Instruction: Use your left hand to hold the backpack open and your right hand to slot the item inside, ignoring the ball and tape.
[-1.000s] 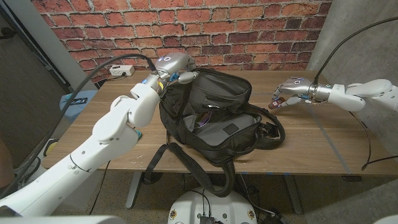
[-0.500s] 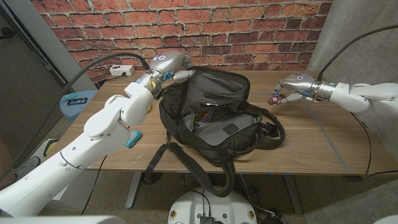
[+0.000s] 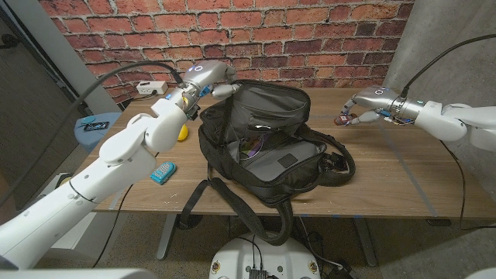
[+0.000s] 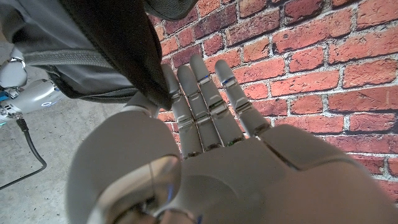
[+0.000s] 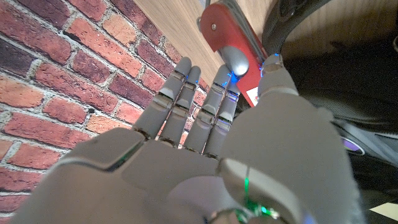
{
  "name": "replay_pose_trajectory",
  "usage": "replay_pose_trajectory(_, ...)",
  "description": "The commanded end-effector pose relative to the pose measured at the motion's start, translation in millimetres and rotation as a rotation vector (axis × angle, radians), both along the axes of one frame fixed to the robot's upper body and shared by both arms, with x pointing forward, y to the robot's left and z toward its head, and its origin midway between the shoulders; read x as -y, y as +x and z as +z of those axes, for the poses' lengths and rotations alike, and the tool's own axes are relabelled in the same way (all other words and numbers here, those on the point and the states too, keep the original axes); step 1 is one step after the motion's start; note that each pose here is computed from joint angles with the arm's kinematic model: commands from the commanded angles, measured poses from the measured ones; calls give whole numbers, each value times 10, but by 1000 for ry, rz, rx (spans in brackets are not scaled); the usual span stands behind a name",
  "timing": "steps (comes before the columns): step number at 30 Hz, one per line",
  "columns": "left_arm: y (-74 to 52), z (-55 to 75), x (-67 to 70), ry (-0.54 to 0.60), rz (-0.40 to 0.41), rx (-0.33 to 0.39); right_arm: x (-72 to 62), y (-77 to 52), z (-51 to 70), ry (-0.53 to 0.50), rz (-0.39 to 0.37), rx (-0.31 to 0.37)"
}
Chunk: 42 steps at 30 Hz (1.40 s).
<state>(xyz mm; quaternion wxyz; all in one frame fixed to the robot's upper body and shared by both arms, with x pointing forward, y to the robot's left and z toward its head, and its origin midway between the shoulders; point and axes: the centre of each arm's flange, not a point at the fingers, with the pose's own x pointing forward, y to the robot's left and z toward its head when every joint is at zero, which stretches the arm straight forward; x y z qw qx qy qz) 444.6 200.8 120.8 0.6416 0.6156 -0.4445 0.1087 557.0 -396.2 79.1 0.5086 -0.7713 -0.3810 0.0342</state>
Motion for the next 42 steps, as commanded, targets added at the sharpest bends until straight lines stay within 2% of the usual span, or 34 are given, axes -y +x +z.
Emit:
replay_pose_trajectory(1,56,44,-40,11,-53,1,-139,-283,46,85,21,-19)
replay_pose_trajectory(17,175,138,-156,32,-73,13,-177,-471,55,199,4,-47)
replay_pose_trajectory(33,274,219,-241,56,-102,24,-226,-753,-82,238,-35,-36)
replay_pose_trajectory(42,304,210,-271,60,-126,22,-337,-934,-157,262,-48,-31)
